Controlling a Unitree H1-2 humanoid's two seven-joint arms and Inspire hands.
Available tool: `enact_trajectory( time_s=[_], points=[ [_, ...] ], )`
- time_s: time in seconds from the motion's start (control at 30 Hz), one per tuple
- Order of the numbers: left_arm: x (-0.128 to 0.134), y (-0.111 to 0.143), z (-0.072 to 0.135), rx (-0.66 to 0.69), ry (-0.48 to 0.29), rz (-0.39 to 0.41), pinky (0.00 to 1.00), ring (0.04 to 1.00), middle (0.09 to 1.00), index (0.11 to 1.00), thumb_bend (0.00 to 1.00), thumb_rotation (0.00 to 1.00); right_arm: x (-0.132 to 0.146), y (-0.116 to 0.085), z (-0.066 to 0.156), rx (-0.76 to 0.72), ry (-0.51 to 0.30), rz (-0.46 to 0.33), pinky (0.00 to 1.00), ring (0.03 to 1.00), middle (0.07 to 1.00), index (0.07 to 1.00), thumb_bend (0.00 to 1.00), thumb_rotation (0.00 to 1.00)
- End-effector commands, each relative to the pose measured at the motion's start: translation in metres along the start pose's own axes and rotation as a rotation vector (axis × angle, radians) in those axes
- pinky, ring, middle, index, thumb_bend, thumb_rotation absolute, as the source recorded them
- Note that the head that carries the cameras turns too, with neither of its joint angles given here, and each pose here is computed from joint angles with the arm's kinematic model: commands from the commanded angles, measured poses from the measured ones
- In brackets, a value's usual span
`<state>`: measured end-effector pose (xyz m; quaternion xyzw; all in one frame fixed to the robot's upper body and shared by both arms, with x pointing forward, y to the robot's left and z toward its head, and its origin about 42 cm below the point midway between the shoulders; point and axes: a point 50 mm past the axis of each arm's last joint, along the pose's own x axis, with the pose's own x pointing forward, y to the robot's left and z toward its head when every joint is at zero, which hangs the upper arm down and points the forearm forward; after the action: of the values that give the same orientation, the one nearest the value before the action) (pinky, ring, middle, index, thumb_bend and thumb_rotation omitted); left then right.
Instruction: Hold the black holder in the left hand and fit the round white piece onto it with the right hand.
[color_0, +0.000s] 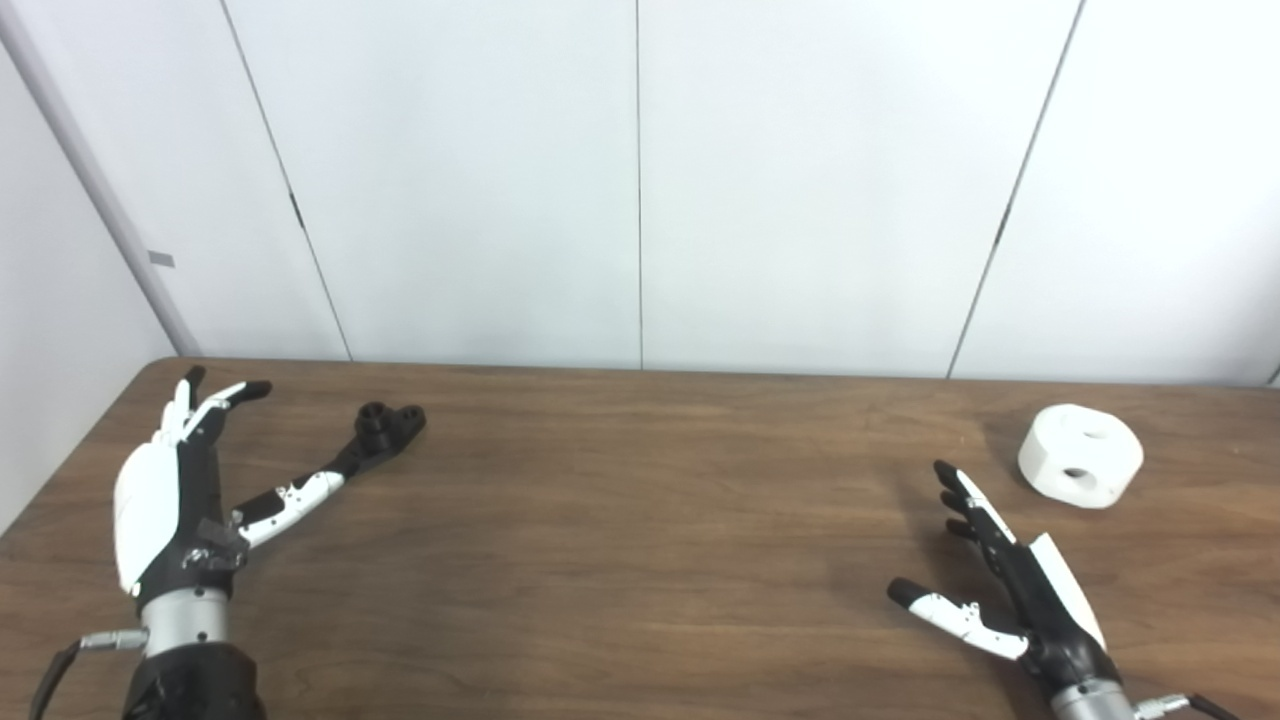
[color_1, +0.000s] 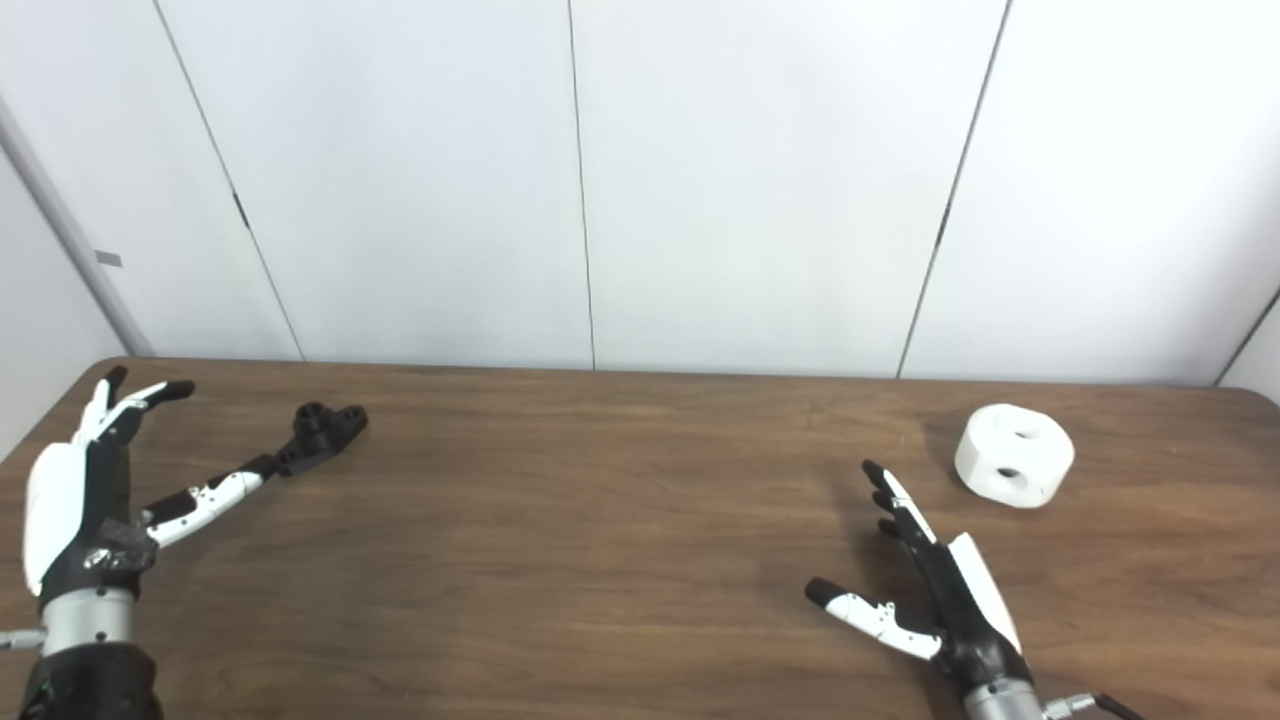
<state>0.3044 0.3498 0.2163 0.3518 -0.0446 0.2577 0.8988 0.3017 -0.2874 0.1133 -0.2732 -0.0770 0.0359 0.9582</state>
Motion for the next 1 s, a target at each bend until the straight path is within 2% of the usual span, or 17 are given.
enact_trajectory(
  time_s=[0.0, 0.2, 0.33, 0.43, 0.63, 0.93, 0.97],
  points=[
    [0.020, 0.009, 0.013, 0.023, -0.025, 0.025, 1.00, 1.000, 1.000, 0.811, 0.91, 0.30, -0.025, -0.012, -0.030, -0.050, 0.082, 0.018, 0.90, 0.936, 0.956, 0.949, 0.65, 0.59],
    [0.039, -0.001, 0.009, 0.049, 0.028, -0.010, 1.00, 1.000, 1.000, 0.810, 0.92, 0.30, -0.026, -0.016, -0.032, -0.029, 0.077, 0.017, 0.90, 0.946, 0.967, 0.950, 0.64, 0.57],
    [0.046, -0.009, 0.011, 0.037, 0.073, -0.061, 1.00, 1.000, 1.000, 0.823, 0.91, 0.31, -0.027, -0.017, -0.032, -0.022, 0.094, 0.014, 0.90, 0.951, 0.970, 0.947, 0.64, 0.57],
    [0.050, -0.016, 0.010, 0.027, 0.091, -0.095, 1.00, 1.000, 1.000, 0.824, 0.93, 0.32, -0.028, -0.018, -0.032, -0.034, 0.093, 0.015, 0.90, 0.947, 0.962, 0.940, 0.66, 0.60],
    [0.058, -0.032, 0.006, 0.077, 0.114, -0.123, 1.00, 1.000, 1.000, 0.820, 0.97, 0.36, -0.028, -0.020, -0.032, -0.026, 0.090, 0.013, 0.91, 0.949, 0.963, 0.934, 0.62, 0.54],
    [0.071, -0.052, -0.008, 0.105, 0.185, -0.144, 1.00, 1.000, 1.000, 0.814, 0.99, 0.36, -0.030, -0.024, -0.034, -0.047, 0.102, 0.012, 0.91, 0.949, 0.964, 0.933, 0.66, 0.61],
    [0.071, -0.054, -0.009, 0.106, 0.190, -0.144, 1.00, 1.000, 1.000, 0.815, 0.99, 0.36, -0.030, -0.024, -0.034, -0.049, 0.105, 0.012, 0.90, 0.946, 0.963, 0.932, 0.70, 0.64]
  ],
)
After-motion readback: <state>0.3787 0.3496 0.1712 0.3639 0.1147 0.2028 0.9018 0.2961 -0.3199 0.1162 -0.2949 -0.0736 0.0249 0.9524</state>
